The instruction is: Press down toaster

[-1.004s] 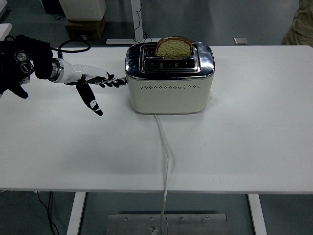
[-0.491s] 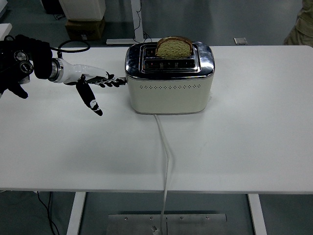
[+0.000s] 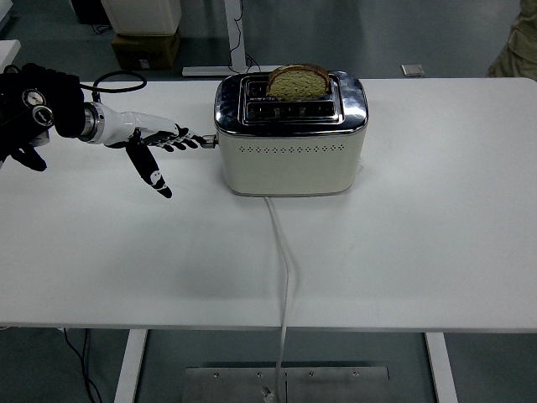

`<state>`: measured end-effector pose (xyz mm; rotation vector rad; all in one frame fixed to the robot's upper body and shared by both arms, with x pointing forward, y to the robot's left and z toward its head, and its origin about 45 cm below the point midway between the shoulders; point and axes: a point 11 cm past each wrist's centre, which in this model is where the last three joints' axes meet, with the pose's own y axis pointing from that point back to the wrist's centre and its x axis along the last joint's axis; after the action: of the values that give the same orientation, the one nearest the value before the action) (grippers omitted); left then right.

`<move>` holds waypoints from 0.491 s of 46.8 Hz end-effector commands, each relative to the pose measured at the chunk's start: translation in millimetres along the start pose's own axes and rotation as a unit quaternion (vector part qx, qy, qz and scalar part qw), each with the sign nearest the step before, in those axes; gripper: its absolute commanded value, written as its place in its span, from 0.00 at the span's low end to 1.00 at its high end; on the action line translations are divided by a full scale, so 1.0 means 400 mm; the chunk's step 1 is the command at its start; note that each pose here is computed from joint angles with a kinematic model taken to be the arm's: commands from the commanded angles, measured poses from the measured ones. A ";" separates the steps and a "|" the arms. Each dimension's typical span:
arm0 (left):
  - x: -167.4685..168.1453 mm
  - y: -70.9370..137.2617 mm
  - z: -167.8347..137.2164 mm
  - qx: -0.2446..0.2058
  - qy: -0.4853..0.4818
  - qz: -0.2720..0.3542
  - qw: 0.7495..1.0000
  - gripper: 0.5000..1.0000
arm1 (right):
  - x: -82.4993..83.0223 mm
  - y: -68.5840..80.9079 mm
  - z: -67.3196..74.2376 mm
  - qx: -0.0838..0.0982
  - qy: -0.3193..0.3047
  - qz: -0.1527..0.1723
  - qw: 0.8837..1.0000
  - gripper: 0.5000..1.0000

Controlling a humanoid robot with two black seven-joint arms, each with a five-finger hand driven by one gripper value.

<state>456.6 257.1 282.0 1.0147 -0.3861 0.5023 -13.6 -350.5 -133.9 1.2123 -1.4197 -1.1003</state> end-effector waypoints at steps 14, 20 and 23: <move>-0.018 -0.038 0.018 -0.006 0.007 -0.011 1.000 1.00 | 0.000 0.000 0.000 -0.001 -0.001 0.000 1.000 1.00; -0.028 -0.042 0.010 -0.004 0.010 -0.015 1.000 1.00 | 0.000 0.000 0.000 -0.001 -0.001 0.000 1.000 1.00; -0.032 -0.044 0.006 -0.003 0.011 -0.016 1.000 1.00 | 0.000 0.000 0.000 0.000 0.000 0.000 1.000 1.00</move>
<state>456.6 243.9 265.7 1.0054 -0.3542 0.4839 -13.7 -350.5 -134.0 1.2113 -1.4192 -1.1012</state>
